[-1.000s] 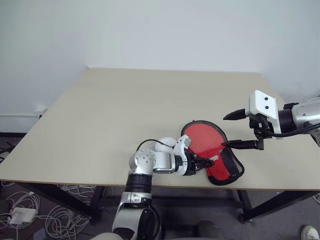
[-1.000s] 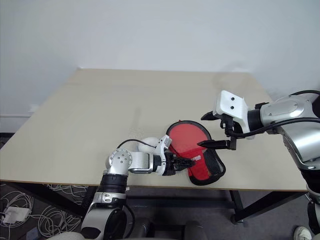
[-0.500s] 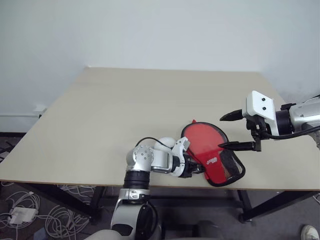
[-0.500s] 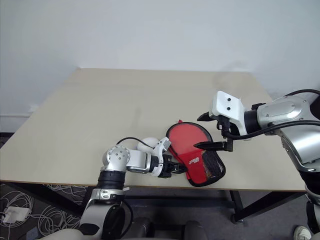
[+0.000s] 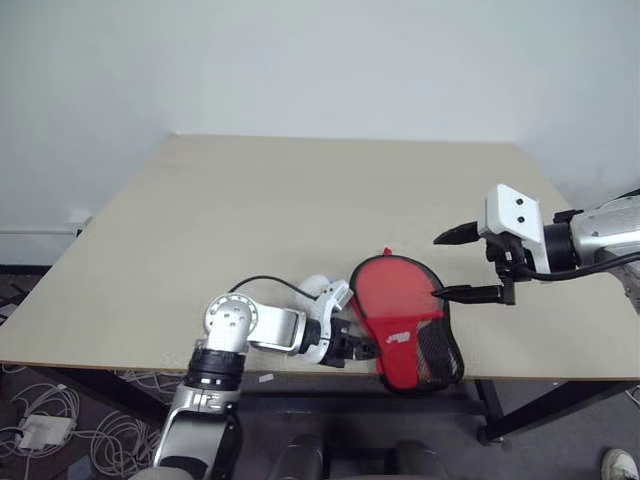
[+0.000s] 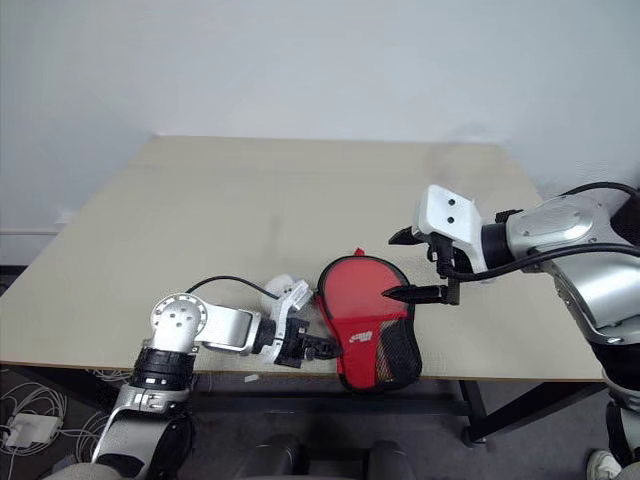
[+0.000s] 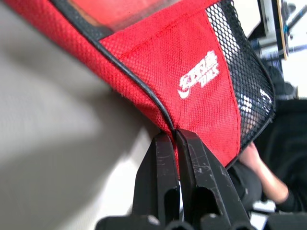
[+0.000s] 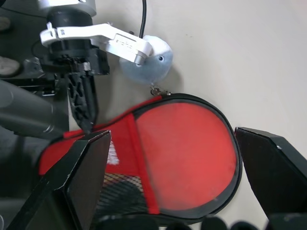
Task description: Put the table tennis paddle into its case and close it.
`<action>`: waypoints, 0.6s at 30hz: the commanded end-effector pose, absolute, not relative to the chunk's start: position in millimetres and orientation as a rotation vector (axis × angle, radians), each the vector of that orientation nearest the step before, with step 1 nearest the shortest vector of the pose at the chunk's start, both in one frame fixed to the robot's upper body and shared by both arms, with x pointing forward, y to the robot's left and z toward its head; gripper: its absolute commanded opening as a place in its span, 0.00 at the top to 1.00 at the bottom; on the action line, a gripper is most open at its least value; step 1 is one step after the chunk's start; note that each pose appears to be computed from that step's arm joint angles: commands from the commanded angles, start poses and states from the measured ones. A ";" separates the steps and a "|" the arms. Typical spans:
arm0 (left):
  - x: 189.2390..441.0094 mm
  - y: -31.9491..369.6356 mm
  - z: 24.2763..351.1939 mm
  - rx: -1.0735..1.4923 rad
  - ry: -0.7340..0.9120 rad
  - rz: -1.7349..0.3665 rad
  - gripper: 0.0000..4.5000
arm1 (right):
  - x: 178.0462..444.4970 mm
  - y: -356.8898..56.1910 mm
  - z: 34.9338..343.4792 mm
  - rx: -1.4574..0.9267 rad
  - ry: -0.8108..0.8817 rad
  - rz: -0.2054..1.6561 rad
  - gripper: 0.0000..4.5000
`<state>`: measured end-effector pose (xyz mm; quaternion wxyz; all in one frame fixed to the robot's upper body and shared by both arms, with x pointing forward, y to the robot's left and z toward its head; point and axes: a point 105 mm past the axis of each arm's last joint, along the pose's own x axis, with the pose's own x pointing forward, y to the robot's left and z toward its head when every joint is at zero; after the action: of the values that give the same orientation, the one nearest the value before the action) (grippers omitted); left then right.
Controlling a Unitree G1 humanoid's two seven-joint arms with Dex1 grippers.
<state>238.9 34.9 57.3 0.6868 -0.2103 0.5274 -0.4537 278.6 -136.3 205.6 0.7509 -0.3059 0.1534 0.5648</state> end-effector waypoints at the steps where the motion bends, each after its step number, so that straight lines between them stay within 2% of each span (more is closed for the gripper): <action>1: 221.2 28.3 69.6 -0.466 1.170 -1.116 0.99 | 278.4 -132.5 217.1 -0.691 0.281 1.241 0.00; 16: 215.6 33.1 72.3 -0.366 1.167 -1.071 0.99 | 278.5 -129.2 216.5 -0.692 0.276 1.252 0.00; 18: 216.4 35.2 71.9 -0.359 1.167 -1.065 0.90 | 278.3 -129.3 216.6 -0.692 0.277 1.252 0.00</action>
<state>214.8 39.2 60.5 0.6850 -0.1714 0.5414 -0.4563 278.1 -132.9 204.5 0.7465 -0.3051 0.1514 0.5716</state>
